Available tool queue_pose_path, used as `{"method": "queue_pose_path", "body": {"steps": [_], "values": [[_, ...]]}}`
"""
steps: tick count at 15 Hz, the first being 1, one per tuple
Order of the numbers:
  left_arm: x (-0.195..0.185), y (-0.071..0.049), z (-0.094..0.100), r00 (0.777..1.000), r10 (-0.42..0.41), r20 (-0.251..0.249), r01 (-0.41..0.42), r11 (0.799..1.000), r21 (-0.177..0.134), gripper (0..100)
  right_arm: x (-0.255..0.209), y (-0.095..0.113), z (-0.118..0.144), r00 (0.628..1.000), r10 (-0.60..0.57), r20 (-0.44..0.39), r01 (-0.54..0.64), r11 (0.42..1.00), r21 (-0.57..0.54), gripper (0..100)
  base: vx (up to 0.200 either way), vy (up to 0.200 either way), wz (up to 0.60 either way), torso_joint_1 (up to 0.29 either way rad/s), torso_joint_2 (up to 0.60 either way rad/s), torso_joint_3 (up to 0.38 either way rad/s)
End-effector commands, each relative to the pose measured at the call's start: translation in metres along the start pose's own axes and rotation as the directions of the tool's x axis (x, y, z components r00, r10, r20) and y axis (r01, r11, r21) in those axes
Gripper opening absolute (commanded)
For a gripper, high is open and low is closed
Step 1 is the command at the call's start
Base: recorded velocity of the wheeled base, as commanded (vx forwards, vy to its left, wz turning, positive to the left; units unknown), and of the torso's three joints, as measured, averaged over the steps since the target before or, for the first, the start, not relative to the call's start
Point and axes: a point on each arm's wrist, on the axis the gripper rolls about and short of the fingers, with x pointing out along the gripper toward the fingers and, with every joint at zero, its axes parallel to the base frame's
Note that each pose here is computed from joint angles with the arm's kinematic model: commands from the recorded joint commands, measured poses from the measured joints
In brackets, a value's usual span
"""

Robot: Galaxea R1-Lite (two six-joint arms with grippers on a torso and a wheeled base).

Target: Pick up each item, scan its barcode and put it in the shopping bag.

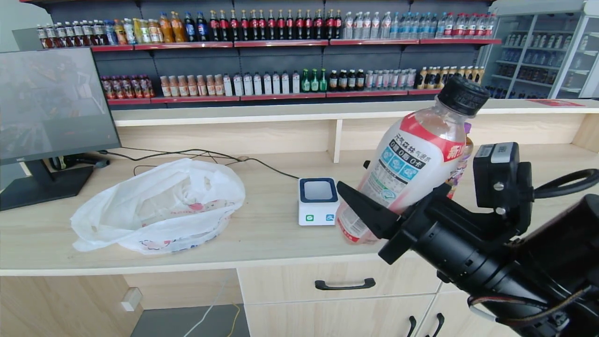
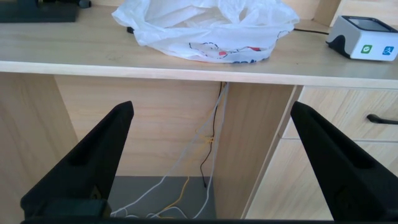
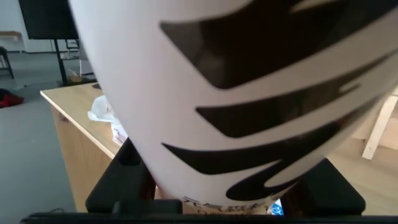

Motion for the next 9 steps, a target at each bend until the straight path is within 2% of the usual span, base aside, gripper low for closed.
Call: {"method": "queue_pose_path", "body": {"steps": [1,9], "values": [[0.0,0.0,0.0,1.0,0.0,0.0,0.0,1.0,0.0,100,0.002,-0.003,-0.007,0.999,-0.021,-0.024,0.021,1.0,0.017,0,0.0,0.0,0.0,0.0,0.0,0.0],[0.0,0.0,0.0,1.0,0.0,0.0,0.0,1.0,0.0,100,-0.004,-0.014,-0.017,0.995,-0.062,-0.073,0.063,0.998,0.005,0,0.0,0.0,0.0,0.0,0.0,0.0]]}}
